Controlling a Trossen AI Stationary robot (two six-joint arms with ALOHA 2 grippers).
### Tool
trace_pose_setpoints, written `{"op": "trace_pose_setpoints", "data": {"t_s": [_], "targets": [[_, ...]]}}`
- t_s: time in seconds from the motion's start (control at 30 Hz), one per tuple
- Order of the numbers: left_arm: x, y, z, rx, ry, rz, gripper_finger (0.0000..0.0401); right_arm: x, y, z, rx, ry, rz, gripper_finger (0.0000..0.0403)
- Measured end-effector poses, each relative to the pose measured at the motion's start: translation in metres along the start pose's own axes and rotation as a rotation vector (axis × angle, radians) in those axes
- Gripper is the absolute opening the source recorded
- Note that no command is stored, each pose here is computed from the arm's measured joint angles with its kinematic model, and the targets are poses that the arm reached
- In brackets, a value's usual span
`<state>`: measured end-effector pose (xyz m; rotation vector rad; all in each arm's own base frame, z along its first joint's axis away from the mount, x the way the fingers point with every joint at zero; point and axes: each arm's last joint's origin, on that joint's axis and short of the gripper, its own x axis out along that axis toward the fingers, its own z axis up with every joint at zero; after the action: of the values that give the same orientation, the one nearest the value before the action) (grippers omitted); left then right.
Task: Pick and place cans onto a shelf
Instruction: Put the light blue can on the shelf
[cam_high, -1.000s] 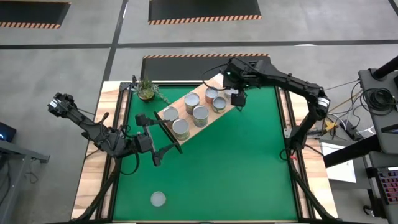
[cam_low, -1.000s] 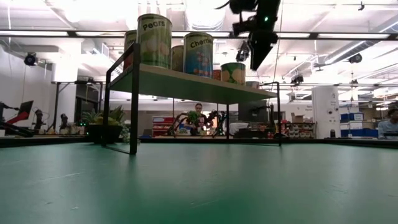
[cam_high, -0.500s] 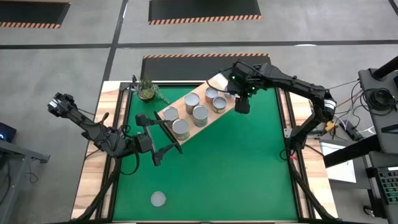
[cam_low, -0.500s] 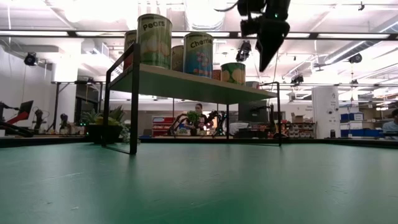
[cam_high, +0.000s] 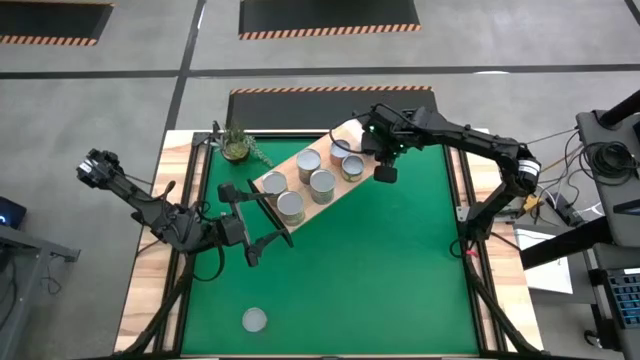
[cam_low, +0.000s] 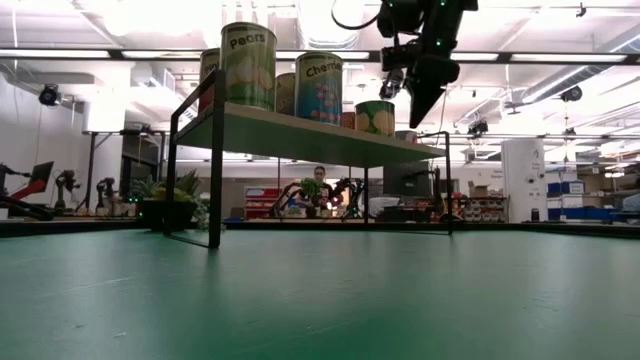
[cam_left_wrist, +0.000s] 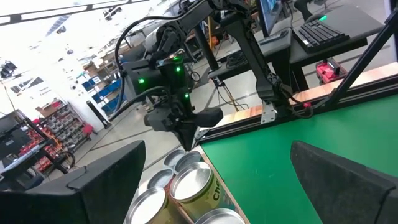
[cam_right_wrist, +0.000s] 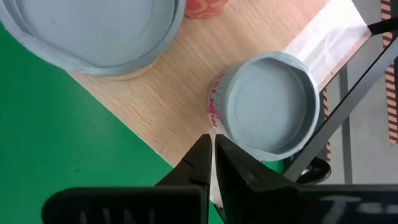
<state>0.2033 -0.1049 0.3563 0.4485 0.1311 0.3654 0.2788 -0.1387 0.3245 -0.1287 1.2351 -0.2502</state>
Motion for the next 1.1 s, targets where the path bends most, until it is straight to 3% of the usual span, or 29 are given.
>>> {"op": "trace_pose_setpoints", "data": {"t_s": [0.57,0.9,1.1], "targets": [[0.0,0.0,0.0,0.0,0.001,0.0,0.0382,0.005,-0.018,-0.009,0.055,0.025,-0.027,0.0009],[0.0,0.0,0.0,0.0,0.0,-0.001,0.0382,0.006,-0.03,-0.003,0.069,-0.077,-0.088,0.0009],[0.0,0.0,0.0,0.001,0.001,-0.001,0.0382,0.002,-0.028,-0.009,0.068,-0.023,-0.062,0.0009]]}}
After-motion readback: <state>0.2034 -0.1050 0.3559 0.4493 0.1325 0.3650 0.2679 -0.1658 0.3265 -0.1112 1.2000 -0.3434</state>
